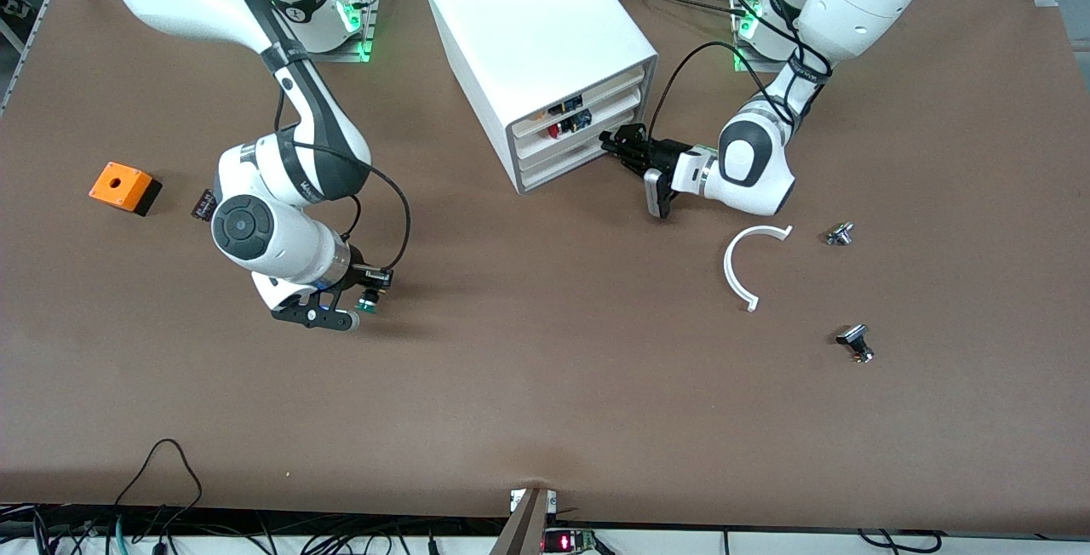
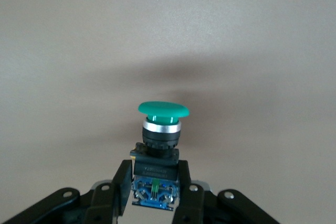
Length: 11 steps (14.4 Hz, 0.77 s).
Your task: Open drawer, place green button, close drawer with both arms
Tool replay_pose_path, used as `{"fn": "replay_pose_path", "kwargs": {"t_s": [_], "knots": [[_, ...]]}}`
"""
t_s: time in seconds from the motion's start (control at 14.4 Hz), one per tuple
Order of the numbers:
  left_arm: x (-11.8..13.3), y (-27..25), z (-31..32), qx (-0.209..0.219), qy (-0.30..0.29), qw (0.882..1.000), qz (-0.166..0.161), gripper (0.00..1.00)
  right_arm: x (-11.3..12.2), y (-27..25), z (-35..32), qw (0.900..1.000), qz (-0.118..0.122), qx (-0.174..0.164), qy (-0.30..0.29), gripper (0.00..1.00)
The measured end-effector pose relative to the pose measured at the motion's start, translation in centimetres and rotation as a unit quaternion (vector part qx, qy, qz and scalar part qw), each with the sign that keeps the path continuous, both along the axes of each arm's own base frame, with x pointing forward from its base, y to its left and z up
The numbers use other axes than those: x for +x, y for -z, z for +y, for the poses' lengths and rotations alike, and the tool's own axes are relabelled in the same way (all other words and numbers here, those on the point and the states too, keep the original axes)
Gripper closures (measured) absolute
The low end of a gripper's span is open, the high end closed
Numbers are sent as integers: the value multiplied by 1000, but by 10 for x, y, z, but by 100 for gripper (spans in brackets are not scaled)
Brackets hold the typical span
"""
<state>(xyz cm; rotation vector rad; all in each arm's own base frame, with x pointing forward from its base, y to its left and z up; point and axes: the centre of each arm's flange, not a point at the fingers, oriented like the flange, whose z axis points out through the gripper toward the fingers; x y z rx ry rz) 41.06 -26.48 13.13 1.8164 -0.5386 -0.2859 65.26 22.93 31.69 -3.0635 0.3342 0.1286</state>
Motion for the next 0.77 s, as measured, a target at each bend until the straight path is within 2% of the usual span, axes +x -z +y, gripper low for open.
{"fn": "replay_pose_path", "kwargs": {"t_s": [0.28,0.49,0.77], "knots": [[-5,1,-5,-4,-4,1000,7,72,4,-47,28,998,2,-5,66,60],[-5,1,-5,-7,-3,1000,9,55,1,-82,57,995,-4,-3,104,60],[1,-4,10,-35,-13,999,25,56,-9,-116,95,989,-18,5,149,60]]}}
